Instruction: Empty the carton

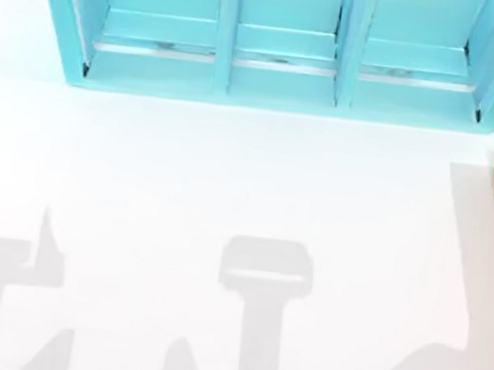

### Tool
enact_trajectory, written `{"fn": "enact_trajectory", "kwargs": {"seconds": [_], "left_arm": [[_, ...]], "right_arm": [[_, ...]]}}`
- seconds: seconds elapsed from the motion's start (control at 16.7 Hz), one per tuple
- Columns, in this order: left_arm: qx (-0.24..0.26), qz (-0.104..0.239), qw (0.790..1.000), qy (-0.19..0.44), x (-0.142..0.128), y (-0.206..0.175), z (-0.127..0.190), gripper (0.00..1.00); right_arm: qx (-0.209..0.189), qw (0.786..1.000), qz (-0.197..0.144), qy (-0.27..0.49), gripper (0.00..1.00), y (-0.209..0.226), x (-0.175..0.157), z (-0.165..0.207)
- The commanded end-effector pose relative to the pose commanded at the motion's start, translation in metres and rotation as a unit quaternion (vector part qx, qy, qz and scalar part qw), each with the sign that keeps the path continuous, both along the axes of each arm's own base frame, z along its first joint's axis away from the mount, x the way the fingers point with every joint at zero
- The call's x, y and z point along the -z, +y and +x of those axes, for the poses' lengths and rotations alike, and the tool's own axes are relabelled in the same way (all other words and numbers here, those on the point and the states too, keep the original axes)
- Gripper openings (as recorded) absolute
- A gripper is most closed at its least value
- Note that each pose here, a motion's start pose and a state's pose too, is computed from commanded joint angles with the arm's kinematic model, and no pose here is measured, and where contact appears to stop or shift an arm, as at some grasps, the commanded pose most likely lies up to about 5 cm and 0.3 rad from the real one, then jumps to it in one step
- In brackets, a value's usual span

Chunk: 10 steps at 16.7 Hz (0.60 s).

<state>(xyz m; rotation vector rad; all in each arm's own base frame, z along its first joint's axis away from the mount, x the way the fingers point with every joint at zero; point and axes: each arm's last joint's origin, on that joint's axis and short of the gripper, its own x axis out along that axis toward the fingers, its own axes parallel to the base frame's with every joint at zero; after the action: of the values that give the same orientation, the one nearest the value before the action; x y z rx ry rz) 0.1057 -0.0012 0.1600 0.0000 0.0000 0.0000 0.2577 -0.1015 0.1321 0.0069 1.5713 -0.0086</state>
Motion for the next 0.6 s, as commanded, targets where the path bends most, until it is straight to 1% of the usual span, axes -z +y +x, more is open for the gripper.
{"fn": "enact_trajectory", "kwargs": {"seconds": [0.12, 0.6], "left_arm": [[0.000, 0.000, 1.000, 0.000, 0.0000, 0.0000, 0.0000, 1.00], [0.000, 0.000, 1.000, 0.000, 0.0000, 0.0000, 0.0000, 1.00]], "right_arm": [[0.000, 1.000, 0.000, 0.000, 1.00, 0.0000, 0.0000, 0.0000], [0.000, 1.000, 0.000, 0.000, 0.40, 0.0000, 0.0000, 0.0000]]}}
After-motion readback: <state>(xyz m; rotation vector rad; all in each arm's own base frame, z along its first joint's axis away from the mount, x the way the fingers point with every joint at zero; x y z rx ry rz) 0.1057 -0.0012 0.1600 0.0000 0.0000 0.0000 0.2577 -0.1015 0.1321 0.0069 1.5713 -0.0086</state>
